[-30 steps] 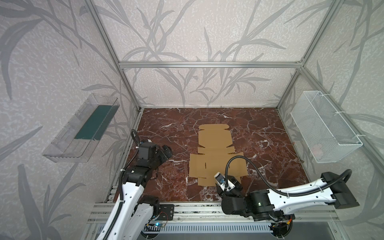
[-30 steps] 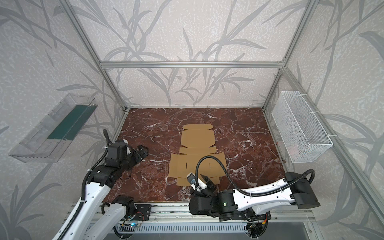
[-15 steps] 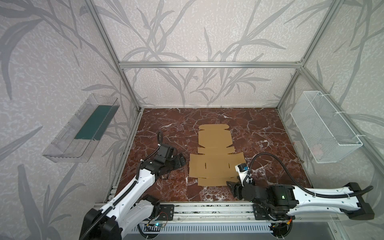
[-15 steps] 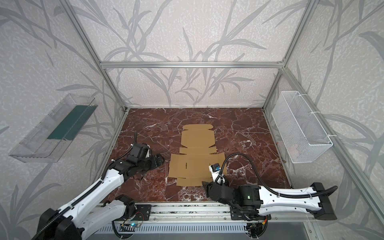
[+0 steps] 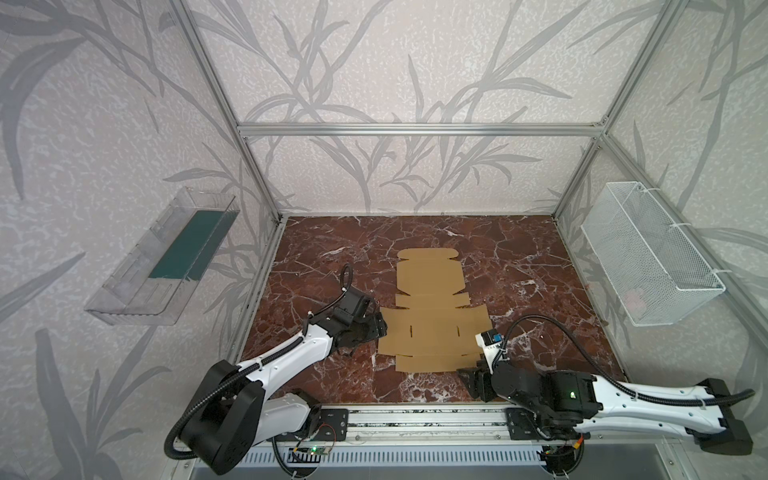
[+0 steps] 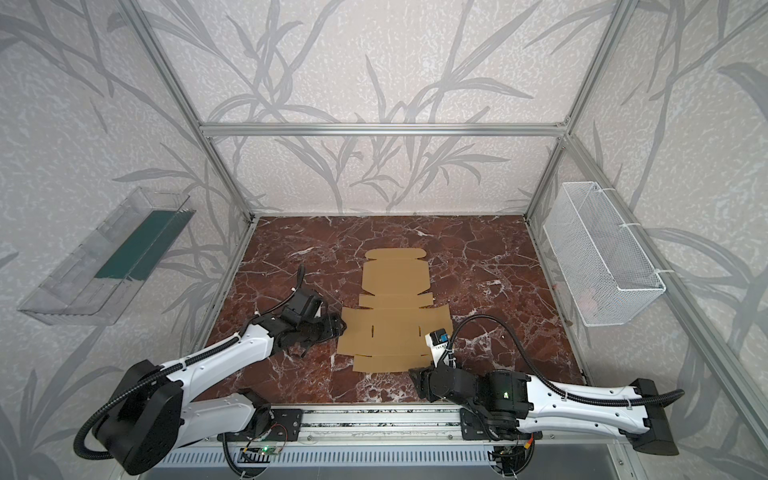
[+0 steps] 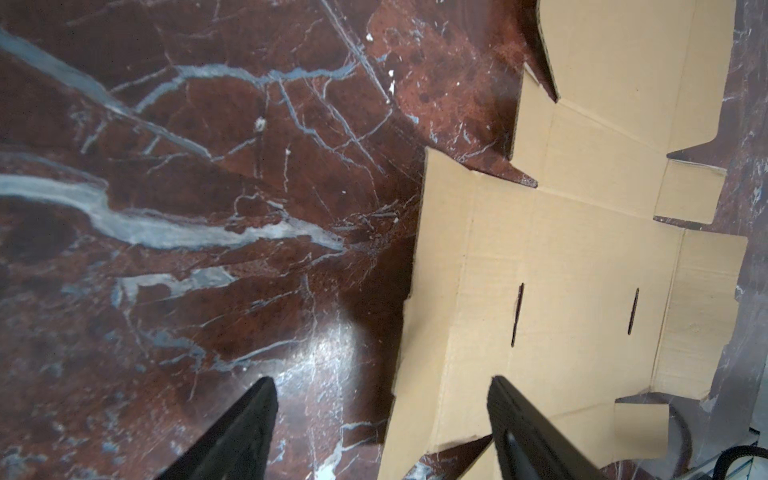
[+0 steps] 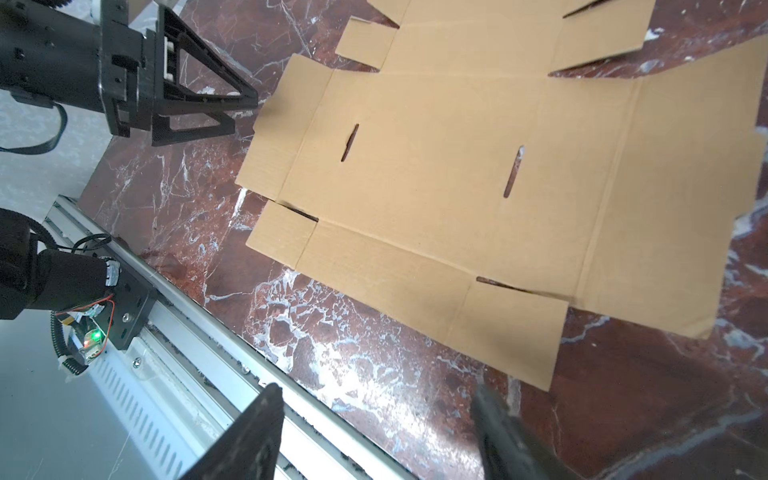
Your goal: Fold the paper box
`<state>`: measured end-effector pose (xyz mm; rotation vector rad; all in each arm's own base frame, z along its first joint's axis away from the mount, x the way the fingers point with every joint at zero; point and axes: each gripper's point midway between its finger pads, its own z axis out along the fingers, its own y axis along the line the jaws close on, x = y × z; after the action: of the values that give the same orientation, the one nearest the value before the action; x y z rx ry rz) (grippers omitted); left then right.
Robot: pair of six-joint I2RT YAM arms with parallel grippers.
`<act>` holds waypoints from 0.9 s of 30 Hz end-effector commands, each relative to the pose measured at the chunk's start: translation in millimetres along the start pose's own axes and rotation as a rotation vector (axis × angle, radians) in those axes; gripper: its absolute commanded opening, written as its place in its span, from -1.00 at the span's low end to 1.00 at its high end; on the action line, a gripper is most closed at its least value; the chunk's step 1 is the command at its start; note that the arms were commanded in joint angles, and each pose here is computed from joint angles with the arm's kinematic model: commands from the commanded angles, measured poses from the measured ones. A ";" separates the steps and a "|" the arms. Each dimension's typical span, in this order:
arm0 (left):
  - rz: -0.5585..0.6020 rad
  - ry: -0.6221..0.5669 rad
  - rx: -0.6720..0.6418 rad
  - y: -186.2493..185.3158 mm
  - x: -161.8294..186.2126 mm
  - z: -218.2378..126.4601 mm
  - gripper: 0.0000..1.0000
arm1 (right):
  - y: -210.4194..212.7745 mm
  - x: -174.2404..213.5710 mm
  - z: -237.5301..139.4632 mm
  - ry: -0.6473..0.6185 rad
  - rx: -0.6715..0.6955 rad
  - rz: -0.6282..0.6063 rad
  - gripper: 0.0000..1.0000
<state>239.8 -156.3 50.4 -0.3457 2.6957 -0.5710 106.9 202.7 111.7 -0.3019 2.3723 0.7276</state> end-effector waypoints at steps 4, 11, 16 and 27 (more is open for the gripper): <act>-0.002 -0.035 0.049 -9.0 -2.6 -6.7 0.54 | 7.9 -2.1 4.5 -0.005 -0.020 0.005 0.43; 0.025 -0.032 0.038 -2.9 3.3 -16.5 0.52 | 30.3 2.1 25.1 0.009 -0.074 -0.002 0.44; 0.036 -0.071 0.044 -2.0 -0.9 -21.2 0.52 | 46.9 2.6 32.0 0.043 -0.081 -0.043 0.44; 0.027 -0.016 0.055 -6.4 4.2 -7.8 0.53 | 36.5 8.1 28.1 0.035 -0.092 -0.016 0.45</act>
<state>232.1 -157.0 56.8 -0.3144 2.6680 -0.6138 101.8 252.7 107.2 -0.3776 2.3690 0.8343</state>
